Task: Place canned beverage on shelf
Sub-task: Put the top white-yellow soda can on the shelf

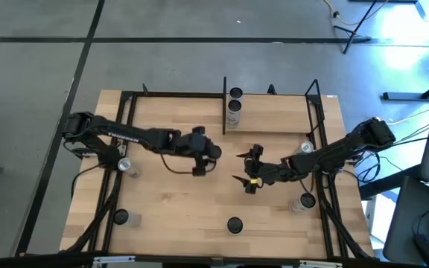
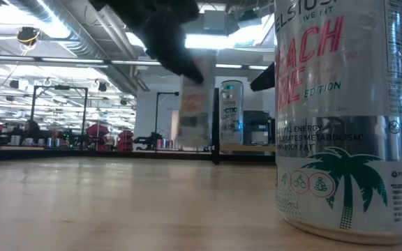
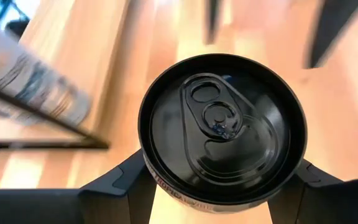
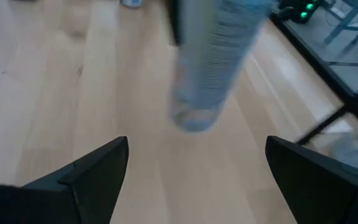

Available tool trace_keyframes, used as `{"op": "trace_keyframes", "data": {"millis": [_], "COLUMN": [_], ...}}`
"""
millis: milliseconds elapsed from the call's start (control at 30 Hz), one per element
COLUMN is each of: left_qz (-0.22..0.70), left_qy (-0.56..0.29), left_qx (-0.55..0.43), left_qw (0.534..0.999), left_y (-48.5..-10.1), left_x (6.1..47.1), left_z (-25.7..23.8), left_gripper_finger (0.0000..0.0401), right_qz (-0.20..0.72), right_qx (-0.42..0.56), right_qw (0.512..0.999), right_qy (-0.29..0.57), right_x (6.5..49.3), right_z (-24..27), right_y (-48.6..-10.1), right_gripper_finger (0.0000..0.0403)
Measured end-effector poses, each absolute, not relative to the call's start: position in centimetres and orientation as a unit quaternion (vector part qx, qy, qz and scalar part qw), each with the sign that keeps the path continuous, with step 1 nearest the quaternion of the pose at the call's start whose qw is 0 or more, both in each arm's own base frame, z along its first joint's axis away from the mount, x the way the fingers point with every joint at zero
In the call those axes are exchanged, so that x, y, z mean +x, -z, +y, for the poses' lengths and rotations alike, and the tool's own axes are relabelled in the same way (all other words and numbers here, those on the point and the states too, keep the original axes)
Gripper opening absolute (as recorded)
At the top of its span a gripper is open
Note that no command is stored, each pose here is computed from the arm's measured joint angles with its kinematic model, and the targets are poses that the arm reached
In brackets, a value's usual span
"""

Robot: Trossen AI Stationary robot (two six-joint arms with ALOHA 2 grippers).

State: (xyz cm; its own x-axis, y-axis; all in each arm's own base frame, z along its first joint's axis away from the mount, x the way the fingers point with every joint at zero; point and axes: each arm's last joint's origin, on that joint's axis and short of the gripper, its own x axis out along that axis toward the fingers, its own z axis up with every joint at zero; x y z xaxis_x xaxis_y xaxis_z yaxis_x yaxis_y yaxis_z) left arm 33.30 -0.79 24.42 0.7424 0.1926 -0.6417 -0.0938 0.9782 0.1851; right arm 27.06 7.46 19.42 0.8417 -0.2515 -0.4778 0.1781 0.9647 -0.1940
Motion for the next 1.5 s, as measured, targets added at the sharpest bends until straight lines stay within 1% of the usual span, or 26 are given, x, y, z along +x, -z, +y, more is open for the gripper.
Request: {"op": "trace_keyframes", "data": {"millis": [133, 333, 433, 533, 667, 867, 1000, 1167, 1500], "left_qz": [0.307, 0.316, 0.322, 0.319, 0.318, 0.319, 0.319, 0.315, 0.337], "left_qy": [-0.064, -0.079, -0.079, -0.073, -0.075, -0.07, -0.058, -0.028, -0.028], "left_qx": [0.05, 0.01, 0.007, 0.002, -0.011, -0.018, -0.008, 0.017, 0.031], "left_qw": [0.948, 0.946, 0.944, 0.945, 0.945, 0.945, 0.946, 0.949, 0.941], "left_y": [-23.9, -21.5, -20.1, -19.8, -19.8, -19.8, -20.3, -21.8, -23.8], "left_x": [33.9, 35.1, 35.8, 36.1, 36.1, 36.0, 35.9, 35.2, 33.2], "left_z": [-2.4, -2.6, -2.7, -2.8, -3.0, -3.4, -3.7, -4.1, -3.9], "left_gripper_finger": [0.0202, 0.0202, 0.0202, 0.0202, 0.0216, 0.0264, 0.0284, 0.0289, 0.029], "right_qz": [0.261, 0.261, 0.266, 0.267, 0.267, 0.268, 0.267, 0.266, 0.251], "right_qx": [-0.075, -0.072, -0.074, -0.073, -0.071, -0.07, -0.07, -0.069, -0.058], "right_qw": [0.955, 0.956, 0.954, 0.955, 0.955, 0.956, 0.956, 0.956, 0.963], "right_qy": [0.121, 0.114, 0.113, 0.11, 0.105, 0.102, 0.102, 0.102, 0.078], "right_x": [26.5, 26.6, 26.6, 26.7, 26.7, 26.7, 26.7, 26.7, 27.0], "right_z": [7.2, 7.3, 7.3, 7.3, 7.3, 7.4, 7.4, 7.4, 7.6], "right_y": [-20.0, -19.9, -19.7, -19.6, -19.6, -19.6, -19.6, -19.6, -19.9], "right_gripper_finger": [0.0367, 0.0367, 0.0367, 0.0367, 0.0367, 0.0367, 0.0367, 0.0367, 0.0367]}}
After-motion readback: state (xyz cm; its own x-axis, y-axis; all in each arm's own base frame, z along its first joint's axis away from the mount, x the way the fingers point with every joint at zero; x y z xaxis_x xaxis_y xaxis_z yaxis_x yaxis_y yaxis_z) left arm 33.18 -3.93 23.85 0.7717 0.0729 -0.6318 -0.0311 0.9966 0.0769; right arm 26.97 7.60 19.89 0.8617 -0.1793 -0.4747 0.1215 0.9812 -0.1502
